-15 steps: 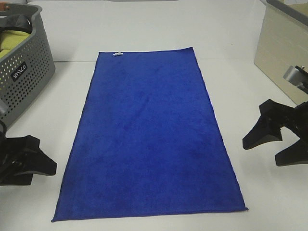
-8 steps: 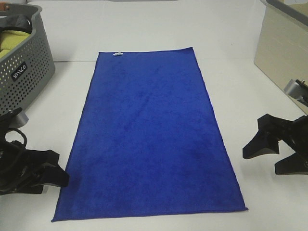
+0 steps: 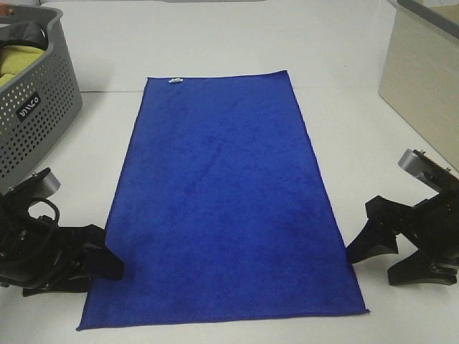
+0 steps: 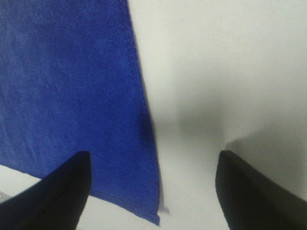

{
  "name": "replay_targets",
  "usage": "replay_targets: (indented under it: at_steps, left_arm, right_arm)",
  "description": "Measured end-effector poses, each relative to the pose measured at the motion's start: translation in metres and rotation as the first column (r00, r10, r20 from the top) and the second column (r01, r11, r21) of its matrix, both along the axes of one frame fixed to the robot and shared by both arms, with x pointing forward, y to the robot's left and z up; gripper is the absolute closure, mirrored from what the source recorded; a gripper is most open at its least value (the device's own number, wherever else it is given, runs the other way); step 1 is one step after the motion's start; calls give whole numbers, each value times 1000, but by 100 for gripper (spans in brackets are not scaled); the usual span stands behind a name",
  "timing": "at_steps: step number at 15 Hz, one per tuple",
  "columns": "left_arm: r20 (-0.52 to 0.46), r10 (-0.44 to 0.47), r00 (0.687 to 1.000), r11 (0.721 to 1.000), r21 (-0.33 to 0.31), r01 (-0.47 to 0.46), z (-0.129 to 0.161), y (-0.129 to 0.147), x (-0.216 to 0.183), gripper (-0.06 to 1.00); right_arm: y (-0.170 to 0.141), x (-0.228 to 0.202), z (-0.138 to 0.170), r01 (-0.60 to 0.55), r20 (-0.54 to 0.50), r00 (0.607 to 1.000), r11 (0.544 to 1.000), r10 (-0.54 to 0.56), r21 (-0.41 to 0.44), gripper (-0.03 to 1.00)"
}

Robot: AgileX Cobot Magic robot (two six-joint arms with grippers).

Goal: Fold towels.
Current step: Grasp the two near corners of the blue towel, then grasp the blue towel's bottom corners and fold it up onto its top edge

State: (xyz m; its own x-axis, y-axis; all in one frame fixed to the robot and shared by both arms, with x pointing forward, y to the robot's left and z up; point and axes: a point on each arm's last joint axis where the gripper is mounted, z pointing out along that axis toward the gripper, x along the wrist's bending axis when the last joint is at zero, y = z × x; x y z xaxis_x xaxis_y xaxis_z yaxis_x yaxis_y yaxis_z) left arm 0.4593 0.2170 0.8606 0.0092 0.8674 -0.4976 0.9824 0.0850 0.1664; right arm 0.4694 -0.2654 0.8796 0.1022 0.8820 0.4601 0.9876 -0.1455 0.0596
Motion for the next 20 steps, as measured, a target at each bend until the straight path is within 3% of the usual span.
replay_targets:
  at_steps: [3,5,7,9,11,16,20]
  left_arm:
    - [-14,-13,1000,998,-58,12,-6,-5,2,38]
    - [-21,-25,999,996,-86,23,-9,-9,9,46]
    - [-24,-29,999,996,-86,27,-12,-10,13,61]
    - [-22,-32,999,998,-58,31,-14,-8,13,87]
    - [-22,-42,999,998,-54,41,-14,-8,13,94]
    - [6,-91,996,995,-31,91,6,-6,9,94]
    - [-7,-93,996,995,-20,93,17,0,-19,94]
  right_arm:
    - [36,-4,-12,-71,-44,996,996,74,54,29]
    - [47,-4,-18,-42,-82,995,995,49,87,38]
    - [47,-4,-24,-20,-107,994,996,29,91,54]
    - [45,-4,-27,-17,-104,994,998,24,68,81]
    - [45,-4,-29,-20,-107,994,998,26,59,97]
    - [43,-3,-14,-20,-44,999,999,22,44,97]
    - [41,-25,3,-11,-26,1000,998,12,68,97]
